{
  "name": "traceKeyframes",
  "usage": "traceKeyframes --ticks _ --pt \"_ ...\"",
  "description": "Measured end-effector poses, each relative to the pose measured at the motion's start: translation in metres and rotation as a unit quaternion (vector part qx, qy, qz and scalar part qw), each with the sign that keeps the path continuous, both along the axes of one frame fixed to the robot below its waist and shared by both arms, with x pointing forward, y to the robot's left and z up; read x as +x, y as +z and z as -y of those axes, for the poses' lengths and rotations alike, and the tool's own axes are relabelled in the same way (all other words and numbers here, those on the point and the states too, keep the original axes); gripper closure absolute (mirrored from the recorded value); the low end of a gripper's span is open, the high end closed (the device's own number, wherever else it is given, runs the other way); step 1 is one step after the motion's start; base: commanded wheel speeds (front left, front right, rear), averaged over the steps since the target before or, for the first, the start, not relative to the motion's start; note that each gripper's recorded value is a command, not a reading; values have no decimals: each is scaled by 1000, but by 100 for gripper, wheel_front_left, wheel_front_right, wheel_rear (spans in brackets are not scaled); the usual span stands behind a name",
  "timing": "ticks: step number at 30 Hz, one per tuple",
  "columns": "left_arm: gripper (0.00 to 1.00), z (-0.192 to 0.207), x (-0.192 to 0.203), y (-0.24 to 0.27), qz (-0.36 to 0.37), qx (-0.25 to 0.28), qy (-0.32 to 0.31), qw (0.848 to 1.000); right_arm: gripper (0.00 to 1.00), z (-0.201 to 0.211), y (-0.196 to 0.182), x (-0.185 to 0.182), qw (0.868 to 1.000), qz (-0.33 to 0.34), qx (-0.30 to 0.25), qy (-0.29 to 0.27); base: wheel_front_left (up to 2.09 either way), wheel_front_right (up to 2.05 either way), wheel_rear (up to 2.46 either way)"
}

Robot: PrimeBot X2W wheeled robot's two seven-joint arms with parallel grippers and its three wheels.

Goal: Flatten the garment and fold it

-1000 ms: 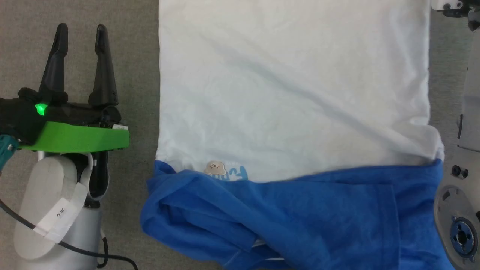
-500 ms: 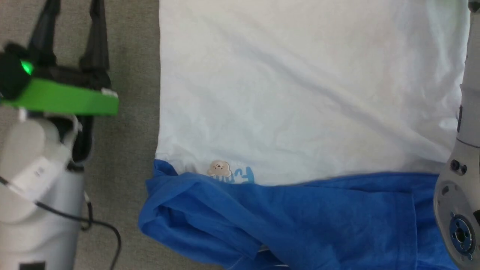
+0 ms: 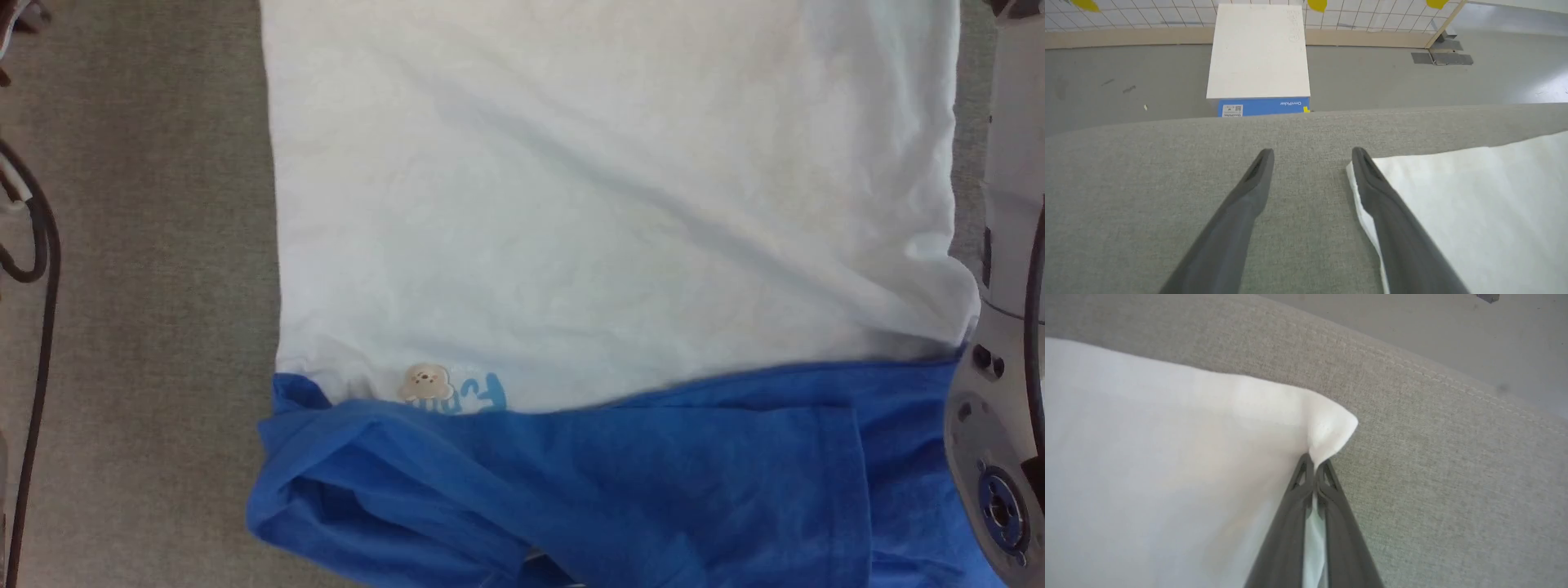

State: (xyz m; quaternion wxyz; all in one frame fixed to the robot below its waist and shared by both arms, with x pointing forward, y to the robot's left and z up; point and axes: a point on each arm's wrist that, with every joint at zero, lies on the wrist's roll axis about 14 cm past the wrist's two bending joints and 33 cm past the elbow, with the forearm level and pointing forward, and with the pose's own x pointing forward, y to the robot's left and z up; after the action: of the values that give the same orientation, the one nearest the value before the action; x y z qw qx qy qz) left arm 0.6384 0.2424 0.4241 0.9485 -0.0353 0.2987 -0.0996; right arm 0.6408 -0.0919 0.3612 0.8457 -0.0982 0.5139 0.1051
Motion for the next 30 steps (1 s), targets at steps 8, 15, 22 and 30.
traceKeyframes --ticks 8,15,22,30 --pt "0 21 -18 -55 -185 -51 -2 981 100 3 -6 4 1000 8 4 6 0 0 0" --pt "100 25 -17 -65 -198 -53 -8 979 100 4 -12 10 1000 15 4 8 0 0 0" --pt "100 29 -14 -65 -179 -55 -29 982 100 3 -11 15 999 28 15 5 0 0 0" --pt "100 28 14 -26 -30 -13 -28 999 100 6 17 35 992 121 42 -5 0 0 0"
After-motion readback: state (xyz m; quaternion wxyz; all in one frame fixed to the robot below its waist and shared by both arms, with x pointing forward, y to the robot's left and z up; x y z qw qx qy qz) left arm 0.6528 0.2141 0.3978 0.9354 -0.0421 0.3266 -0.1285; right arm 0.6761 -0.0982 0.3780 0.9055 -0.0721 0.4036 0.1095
